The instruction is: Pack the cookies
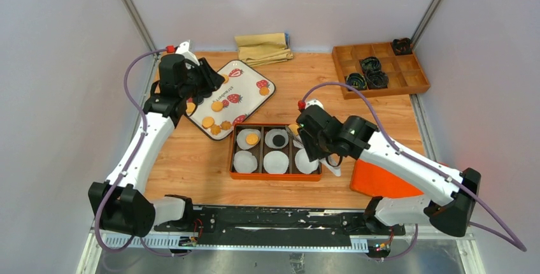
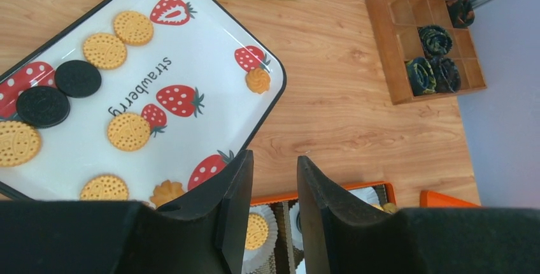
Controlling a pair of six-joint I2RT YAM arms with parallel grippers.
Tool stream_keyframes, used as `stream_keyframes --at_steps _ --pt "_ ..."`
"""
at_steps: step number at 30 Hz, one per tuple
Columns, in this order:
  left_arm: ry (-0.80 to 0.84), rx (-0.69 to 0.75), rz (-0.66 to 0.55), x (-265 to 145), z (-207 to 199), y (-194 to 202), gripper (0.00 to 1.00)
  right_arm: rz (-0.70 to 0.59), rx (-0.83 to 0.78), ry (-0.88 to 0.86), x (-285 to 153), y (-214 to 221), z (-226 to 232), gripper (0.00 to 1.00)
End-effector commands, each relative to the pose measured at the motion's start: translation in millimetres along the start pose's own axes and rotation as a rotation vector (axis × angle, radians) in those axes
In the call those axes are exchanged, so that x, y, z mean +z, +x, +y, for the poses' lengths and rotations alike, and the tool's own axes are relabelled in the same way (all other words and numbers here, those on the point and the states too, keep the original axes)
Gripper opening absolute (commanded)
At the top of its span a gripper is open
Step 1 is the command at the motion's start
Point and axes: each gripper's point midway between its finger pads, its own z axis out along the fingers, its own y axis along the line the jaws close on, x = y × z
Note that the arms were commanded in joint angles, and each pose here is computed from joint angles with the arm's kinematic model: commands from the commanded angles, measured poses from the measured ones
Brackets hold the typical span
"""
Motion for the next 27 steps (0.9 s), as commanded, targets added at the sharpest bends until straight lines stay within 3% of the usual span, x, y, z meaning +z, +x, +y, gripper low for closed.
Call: stream_keyframes --at_steps 1,10,16,23,27 --pt "0.026 0.006 -0.012 -9 -8 -1 0.38 0.047 0.055 0.063 -11 31 -10 0.27" --pt "0.056 0.001 -0.016 -10 -14 -2 0.39 0.069 0.037 0.162 -3 44 -24 0.28" --pt "0.055 0.003 -0.014 -8 -13 -1 0.39 0.065 0.011 0.223 5 37 -29 0.42" --pt "0.048 0.006 -0.005 -6 -10 3 0.39 0.088 -0.015 0.257 15 38 -30 0.45" --pt "0.046 0.009 -0.003 -5 -9 3 0.39 0.067 -0.002 0.236 18 33 -26 0.56"
